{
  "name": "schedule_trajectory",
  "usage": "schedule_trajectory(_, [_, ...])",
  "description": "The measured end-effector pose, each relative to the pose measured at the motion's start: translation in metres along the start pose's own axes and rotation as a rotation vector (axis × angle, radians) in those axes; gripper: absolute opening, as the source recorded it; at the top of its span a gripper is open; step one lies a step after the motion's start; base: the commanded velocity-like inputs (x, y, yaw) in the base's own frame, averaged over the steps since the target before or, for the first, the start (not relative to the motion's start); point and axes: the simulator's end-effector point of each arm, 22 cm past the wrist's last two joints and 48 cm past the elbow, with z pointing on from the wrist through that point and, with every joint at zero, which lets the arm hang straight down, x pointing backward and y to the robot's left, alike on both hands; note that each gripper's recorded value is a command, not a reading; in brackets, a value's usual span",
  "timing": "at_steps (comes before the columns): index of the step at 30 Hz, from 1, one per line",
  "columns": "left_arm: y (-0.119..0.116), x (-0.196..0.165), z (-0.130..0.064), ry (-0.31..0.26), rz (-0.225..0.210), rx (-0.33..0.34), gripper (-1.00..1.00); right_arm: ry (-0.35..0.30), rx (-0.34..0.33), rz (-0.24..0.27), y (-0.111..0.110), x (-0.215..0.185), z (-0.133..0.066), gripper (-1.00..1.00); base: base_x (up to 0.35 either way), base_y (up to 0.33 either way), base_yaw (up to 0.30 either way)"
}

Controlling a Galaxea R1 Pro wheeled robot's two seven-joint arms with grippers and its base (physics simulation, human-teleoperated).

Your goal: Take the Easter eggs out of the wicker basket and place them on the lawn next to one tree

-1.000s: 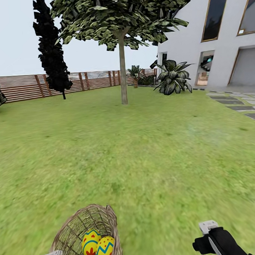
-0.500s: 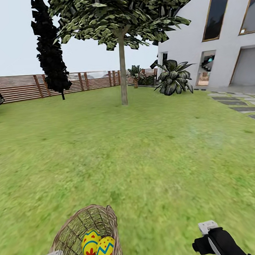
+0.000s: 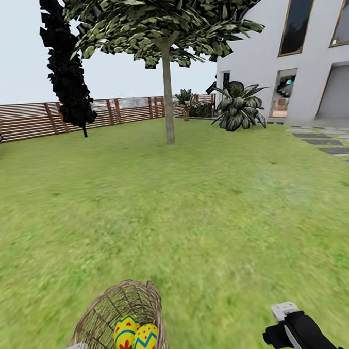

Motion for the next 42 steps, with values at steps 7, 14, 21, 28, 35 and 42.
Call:
schedule_trajectory(7, [0.002, -0.001, 0.0, -0.002, -0.002, -0.002, -1.0, 0.0, -0.001, 0.001, 0.0, 0.0, 0.0, 1.0, 0.339, 0.0, 0.0])
schedule_trajectory(14, [0.002, 0.0, 0.0, 0.0, 0.003, -0.005, -1.0, -0.001, -0.002, 0.001, 0.001, 0.0, 0.0, 1.0, 0.339, 0.0, 0.0])
schedule_trajectory(21, [0.001, -0.001, -0.001, -0.002, 0.0, 0.0, -1.0, 0.0, -0.003, -0.002, 0.002, 0.0, 0.0, 1.0, 0.339, 0.0, 0.0])
schedule_trajectory(28, [0.001, -0.001, -0.001, -0.003, 0.001, 0.0, -1.0, 0.0, -0.004, -0.001, 0.003, 0.0, 0.0, 1.0, 0.339, 0.0, 0.0])
schedule_trajectory(35, [0.0, 0.001, 0.0, 0.002, 0.004, 0.001, -1.0, 0.001, -0.014, -0.001, 0.009, 0.0, 0.0, 1.0, 0.339, 0.0, 0.0])
schedule_trajectory(42, [0.0, 0.0, 0.0, -0.001, 0.004, 0.0, -1.0, 0.002, -0.013, 0.002, 0.009, 0.0, 0.0, 1.0, 0.339, 0.0, 0.0])
